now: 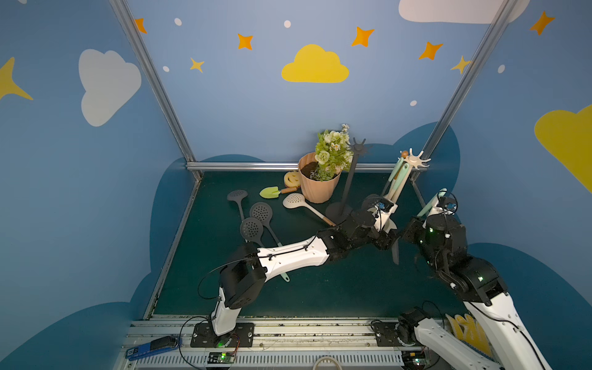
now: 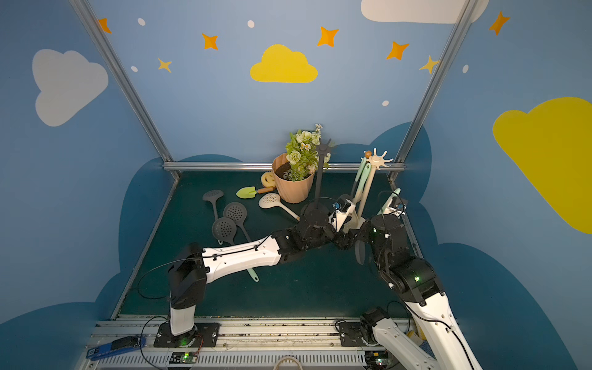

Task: Hang the skimmer on the kitchen utensil rack
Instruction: Adjust the skimmer.

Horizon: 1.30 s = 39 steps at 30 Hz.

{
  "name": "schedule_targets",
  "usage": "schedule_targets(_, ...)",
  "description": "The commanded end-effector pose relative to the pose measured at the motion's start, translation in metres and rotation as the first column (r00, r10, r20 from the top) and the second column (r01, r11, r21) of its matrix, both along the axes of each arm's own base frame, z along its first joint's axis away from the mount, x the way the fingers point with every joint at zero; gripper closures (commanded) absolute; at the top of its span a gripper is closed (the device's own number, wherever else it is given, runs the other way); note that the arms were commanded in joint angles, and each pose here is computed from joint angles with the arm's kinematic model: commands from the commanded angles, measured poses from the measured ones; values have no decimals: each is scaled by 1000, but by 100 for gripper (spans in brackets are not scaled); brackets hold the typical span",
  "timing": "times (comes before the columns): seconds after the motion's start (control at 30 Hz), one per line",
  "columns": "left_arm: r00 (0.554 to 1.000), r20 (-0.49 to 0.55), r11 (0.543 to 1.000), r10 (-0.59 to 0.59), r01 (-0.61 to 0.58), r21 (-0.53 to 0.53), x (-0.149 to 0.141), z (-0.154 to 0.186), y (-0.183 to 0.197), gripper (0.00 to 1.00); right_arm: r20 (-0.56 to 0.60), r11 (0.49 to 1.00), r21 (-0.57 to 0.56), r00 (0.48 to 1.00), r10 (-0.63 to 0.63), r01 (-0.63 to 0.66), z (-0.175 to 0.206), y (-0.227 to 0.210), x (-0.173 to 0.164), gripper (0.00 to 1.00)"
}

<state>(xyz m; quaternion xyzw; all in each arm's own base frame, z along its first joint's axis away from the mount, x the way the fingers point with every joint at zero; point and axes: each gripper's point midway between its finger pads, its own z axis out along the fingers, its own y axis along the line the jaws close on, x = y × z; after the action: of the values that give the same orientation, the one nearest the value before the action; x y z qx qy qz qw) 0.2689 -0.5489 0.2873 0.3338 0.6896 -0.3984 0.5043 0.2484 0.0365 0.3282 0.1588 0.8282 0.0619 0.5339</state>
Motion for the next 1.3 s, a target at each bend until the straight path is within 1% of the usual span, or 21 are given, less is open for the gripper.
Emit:
schedule_targets(0.0,998,47,999,-29,28,27,-8,-6,-8,33,43,995,74,997,59,-62,19,16,3,100)
schedule_targets(0.13,997,69,1000,-25,23,17,-14,-1,0,37,42,996,69,997,58,-61,18,17,6,100)
schedule_targets(0.27,994,99,999,-51,50,17,-25,8,5,37,39,996,65,998,50,-53,17,17,7,100)
schedule_targets(0.4,993,105,998,-49,45,49,-22,-1,2,38,45,995,76,998,53,-57,19,18,7,100)
schedule_targets(0.6,992,122,999,-13,8,40,-12,1,-6,49,46,996,71,998,51,-55,20,16,6,100)
schedule_targets(0.67,991,137,999,-1,-5,42,-8,3,-8,59,47,996,71,998,52,-56,20,17,6,100)
schedule_targets(0.83,987,159,999,12,-20,49,0,3,-14,69,46,995,79,997,64,-67,20,20,7,100)
schedule_targets(0.93,987,159,998,18,-26,51,4,-1,-16,74,52,994,82,996,72,-76,23,21,7,100)
schedule_targets(1.0,988,154,999,19,-26,47,6,-2,-16,79,57,994,84,996,72,-77,24,21,6,100)
schedule_targets(1.07,990,142,999,19,-25,39,10,-3,-16,86,61,993,81,995,78,-83,26,21,6,100)
schedule_targets(1.1,991,136,999,18,-23,35,11,-2,-16,88,61,993,77,995,80,-84,25,21,6,99)
schedule_targets(1.17,993,115,1000,12,-14,22,16,-1,-12,93,72,992,69,993,96,-101,28,22,4,92)
schedule_targets(1.23,996,86,1000,-3,3,-7,19,4,-8,97,81,991,53,989,122,-127,30,24,2,83)
schedule_targets(1.27,998,67,1000,-17,19,-22,21,5,-5,97,91,989,45,986,137,-142,32,24,0,78)
